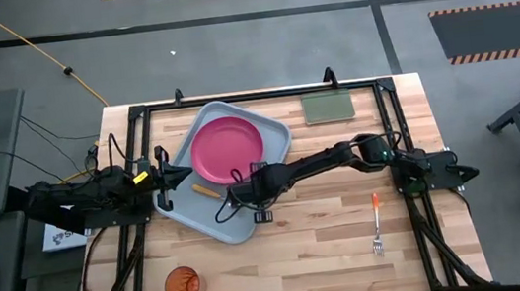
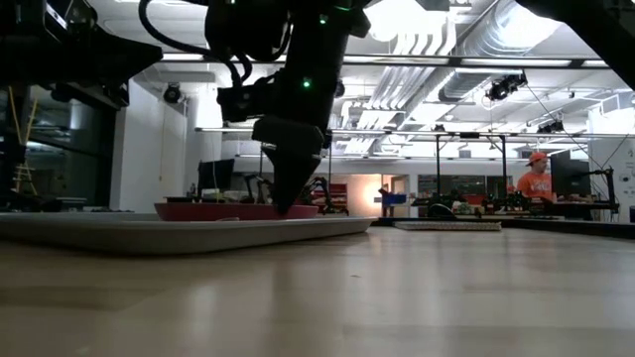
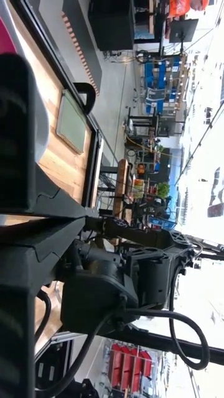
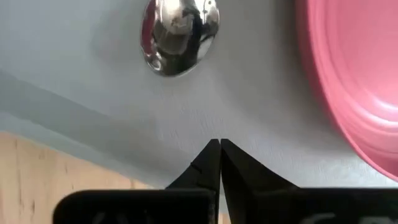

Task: Pick and place plate/cup/fork/spoon on tray
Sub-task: Put the yellow spoon on the grey tray to the bottom of the pink plate

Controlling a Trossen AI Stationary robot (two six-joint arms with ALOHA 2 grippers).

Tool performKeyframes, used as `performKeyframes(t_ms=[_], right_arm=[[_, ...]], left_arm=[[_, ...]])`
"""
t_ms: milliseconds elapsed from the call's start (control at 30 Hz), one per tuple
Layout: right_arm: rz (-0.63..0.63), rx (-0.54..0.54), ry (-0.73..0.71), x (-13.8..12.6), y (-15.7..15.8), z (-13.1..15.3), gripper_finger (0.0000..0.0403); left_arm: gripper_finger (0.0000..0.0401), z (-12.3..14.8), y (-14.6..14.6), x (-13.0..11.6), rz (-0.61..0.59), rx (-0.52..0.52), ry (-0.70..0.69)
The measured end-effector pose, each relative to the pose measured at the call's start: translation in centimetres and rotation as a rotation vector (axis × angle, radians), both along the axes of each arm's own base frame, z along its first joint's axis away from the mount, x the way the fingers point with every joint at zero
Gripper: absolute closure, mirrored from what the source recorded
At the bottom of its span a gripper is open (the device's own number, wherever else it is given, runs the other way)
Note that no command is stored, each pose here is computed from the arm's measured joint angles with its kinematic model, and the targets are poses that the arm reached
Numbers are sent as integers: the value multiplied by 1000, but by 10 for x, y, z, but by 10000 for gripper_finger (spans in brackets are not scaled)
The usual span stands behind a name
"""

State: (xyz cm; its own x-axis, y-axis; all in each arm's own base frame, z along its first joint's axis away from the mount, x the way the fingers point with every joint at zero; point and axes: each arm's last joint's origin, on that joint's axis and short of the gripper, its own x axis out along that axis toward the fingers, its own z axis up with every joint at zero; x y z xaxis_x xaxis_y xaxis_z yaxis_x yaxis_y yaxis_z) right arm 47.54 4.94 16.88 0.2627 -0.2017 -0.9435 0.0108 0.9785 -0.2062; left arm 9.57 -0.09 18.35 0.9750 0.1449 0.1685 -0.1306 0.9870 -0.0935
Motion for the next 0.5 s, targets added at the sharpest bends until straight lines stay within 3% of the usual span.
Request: performKeyframes(t_ms=[200, 300, 400, 500], right_arm=[[-12, -59, 40, -8, -3, 0, 401], [-23, -59, 9, -24, -7, 2, 402], [-88, -16, -121, -47, -17, 13, 402], [-154, 80, -364, -59, -27, 33, 402]], left_arm=[[398, 0, 0, 0, 0, -1, 0], [398, 0, 0, 0, 0, 0, -1], [398, 0, 0, 0, 0, -1, 2], [398, 0, 0, 0, 0, -1, 2]])
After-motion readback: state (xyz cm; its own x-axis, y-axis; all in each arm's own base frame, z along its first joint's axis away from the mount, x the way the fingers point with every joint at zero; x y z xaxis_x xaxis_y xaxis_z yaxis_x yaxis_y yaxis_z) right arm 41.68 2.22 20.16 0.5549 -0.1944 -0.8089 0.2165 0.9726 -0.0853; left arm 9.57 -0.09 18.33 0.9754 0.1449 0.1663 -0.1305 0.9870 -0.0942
